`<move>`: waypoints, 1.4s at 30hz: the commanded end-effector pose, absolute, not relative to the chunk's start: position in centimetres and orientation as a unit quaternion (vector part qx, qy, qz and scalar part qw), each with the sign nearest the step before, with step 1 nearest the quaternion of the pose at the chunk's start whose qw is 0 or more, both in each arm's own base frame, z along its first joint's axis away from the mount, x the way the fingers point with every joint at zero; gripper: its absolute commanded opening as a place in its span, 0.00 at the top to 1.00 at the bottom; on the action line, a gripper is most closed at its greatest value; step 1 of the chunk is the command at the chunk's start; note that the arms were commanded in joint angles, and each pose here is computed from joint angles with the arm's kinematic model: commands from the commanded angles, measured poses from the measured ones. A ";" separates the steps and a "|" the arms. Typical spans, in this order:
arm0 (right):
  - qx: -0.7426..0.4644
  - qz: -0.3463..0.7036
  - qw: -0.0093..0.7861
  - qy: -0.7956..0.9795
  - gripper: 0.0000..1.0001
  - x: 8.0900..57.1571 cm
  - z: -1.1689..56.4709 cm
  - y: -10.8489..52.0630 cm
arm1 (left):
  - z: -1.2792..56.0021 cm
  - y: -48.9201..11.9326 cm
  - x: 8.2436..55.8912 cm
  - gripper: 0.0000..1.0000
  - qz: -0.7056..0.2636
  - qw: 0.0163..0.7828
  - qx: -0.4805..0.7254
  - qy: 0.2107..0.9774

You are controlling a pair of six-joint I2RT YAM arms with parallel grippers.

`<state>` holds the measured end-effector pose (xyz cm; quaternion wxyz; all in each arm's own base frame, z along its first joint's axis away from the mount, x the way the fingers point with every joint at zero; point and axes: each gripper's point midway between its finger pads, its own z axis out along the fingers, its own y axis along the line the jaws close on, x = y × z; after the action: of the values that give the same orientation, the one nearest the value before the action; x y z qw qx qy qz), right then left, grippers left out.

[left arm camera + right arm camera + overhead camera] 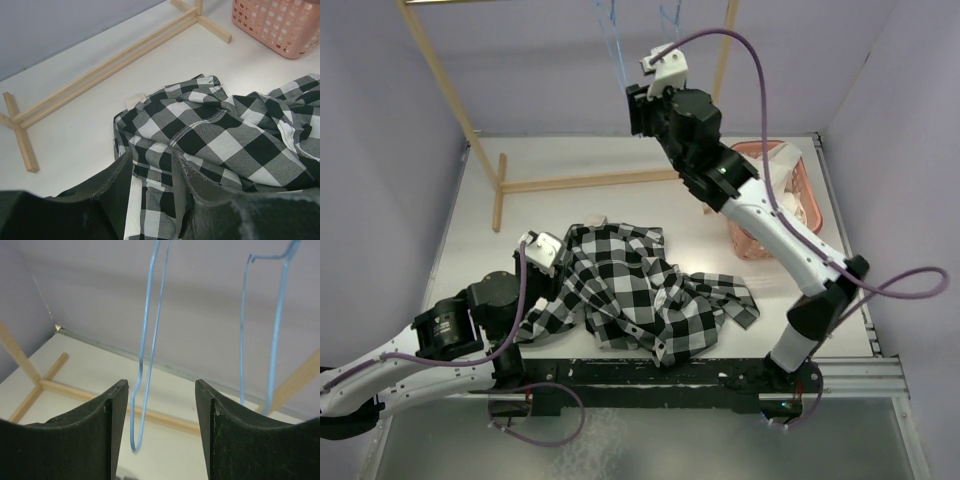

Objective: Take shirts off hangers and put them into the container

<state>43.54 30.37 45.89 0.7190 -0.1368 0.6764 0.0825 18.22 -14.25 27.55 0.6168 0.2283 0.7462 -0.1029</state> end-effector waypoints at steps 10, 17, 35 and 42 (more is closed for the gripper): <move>-0.116 0.198 0.619 0.751 0.39 25.5 39.5 18.6 | 26.8 -13.8 20.1 0.55 -0.104 0.587 0.069 0.800; -0.074 0.213 0.515 0.827 0.37 21.1 28.0 16.3 | 21.9 -14.3 21.7 0.54 -0.130 0.585 -0.094 0.795; -0.009 0.252 0.358 0.899 0.14 17.1 13.5 17.5 | 13.7 -12.7 30.3 0.57 -0.267 0.452 -0.143 0.839; -0.004 0.279 0.338 0.899 0.00 17.4 10.2 19.2 | 7.4 -14.2 29.3 0.53 -0.354 0.369 -0.207 0.834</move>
<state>16.56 17.18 10.41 0.3372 -0.0175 0.9109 0.2370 30.08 -10.99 8.69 0.4097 -0.2042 0.8530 -0.2506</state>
